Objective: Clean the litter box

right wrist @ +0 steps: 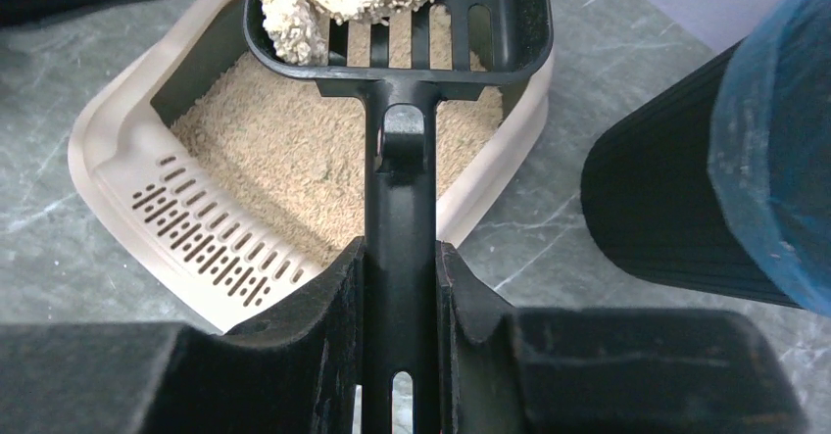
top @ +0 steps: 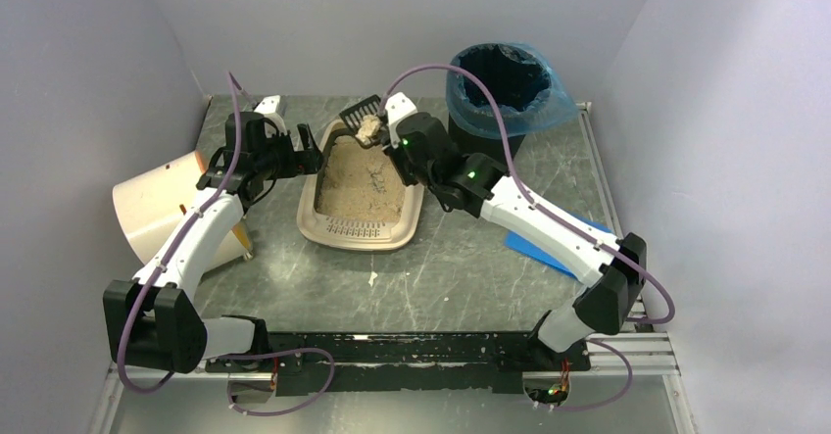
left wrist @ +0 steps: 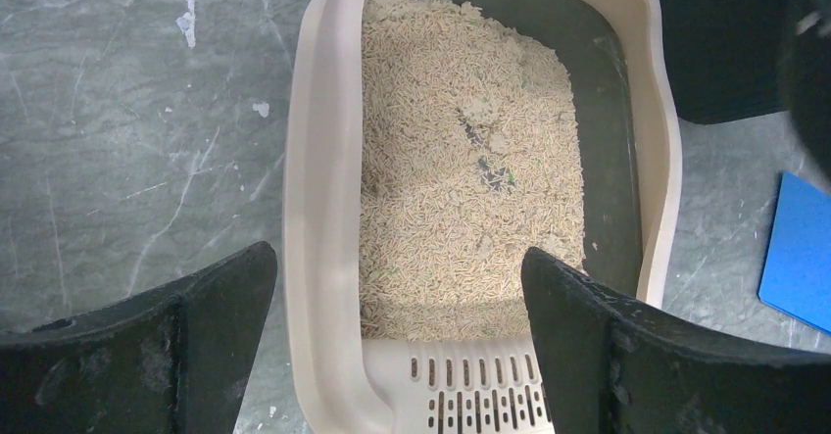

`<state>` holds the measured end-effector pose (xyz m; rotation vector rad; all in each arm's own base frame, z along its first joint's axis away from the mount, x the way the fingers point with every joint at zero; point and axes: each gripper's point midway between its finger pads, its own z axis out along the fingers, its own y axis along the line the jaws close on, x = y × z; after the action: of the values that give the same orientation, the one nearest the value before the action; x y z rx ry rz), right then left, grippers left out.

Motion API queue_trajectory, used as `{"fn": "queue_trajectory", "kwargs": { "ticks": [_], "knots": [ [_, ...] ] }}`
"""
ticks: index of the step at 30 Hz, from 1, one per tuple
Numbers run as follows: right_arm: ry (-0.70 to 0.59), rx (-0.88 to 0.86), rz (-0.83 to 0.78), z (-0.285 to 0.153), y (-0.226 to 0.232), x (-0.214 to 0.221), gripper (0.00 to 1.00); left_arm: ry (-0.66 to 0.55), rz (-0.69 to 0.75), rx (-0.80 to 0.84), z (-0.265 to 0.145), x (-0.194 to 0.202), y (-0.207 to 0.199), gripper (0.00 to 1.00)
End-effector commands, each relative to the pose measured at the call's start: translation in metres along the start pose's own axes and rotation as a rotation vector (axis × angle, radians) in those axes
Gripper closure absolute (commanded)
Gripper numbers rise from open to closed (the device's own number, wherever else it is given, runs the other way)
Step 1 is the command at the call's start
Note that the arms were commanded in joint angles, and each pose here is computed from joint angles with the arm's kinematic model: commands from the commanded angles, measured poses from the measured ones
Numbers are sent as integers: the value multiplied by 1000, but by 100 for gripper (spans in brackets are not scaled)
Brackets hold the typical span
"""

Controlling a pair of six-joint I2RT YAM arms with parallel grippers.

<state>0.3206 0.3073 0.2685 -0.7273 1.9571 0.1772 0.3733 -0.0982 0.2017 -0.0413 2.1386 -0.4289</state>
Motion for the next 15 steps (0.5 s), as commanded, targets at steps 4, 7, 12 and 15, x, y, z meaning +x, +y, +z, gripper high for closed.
{"fn": "queue_trajectory", "kwargs": {
  "ticks": [4,7,12,15],
  "knots": [
    [-56,52,75,-20,-46,-37,100,-31,23,12,-2,-7,-5,0],
    [-77,93,107,-28,-71,-46,100,-32,24,12,-2,-7,-5,0],
    [-110,173,189,-38,-116,-55,100,-27,23,14,-1,-5,-5,0],
    [-125,193,250,-41,-142,-56,100,-24,25,13,-1,-5,-5,0]
  ]
}}
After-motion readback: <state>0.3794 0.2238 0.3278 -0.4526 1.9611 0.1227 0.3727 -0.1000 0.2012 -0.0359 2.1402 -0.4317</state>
